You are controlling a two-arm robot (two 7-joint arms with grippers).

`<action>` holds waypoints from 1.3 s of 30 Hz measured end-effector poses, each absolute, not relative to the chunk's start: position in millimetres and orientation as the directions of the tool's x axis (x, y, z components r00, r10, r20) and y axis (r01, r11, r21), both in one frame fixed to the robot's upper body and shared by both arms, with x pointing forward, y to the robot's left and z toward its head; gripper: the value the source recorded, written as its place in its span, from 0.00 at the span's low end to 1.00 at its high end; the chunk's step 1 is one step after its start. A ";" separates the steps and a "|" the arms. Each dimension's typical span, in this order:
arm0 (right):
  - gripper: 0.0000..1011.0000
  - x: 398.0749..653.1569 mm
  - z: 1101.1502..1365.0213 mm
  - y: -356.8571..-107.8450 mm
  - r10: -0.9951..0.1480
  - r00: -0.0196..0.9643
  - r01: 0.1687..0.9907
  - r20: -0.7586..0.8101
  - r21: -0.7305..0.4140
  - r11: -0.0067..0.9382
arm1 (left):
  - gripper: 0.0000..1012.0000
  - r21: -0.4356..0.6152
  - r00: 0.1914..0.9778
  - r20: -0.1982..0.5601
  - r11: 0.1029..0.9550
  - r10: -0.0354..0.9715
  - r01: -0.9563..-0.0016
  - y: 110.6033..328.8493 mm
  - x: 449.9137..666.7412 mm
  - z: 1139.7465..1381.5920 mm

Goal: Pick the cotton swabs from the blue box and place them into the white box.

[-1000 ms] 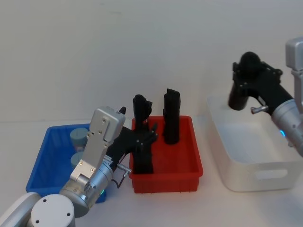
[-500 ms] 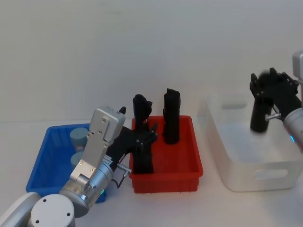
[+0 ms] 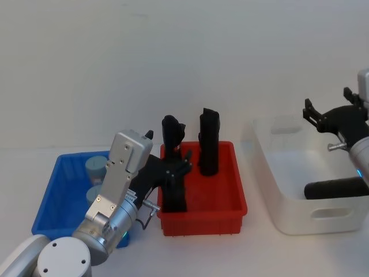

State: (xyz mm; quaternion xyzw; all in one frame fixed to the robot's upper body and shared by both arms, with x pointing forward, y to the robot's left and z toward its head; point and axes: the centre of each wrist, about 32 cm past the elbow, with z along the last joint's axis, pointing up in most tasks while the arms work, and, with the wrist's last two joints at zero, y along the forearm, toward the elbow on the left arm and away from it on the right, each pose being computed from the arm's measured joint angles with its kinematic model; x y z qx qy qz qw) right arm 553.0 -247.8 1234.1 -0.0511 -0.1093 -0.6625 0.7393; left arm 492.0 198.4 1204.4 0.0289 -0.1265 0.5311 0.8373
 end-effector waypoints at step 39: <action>0.99 554.7 1229.5 -250.8 -0.968 0.083 0.994 0.235 0.056 0.099 | 0.99 0.013 0.147 0.193 0.147 0.970 -0.989 266.7 430.2 1202.4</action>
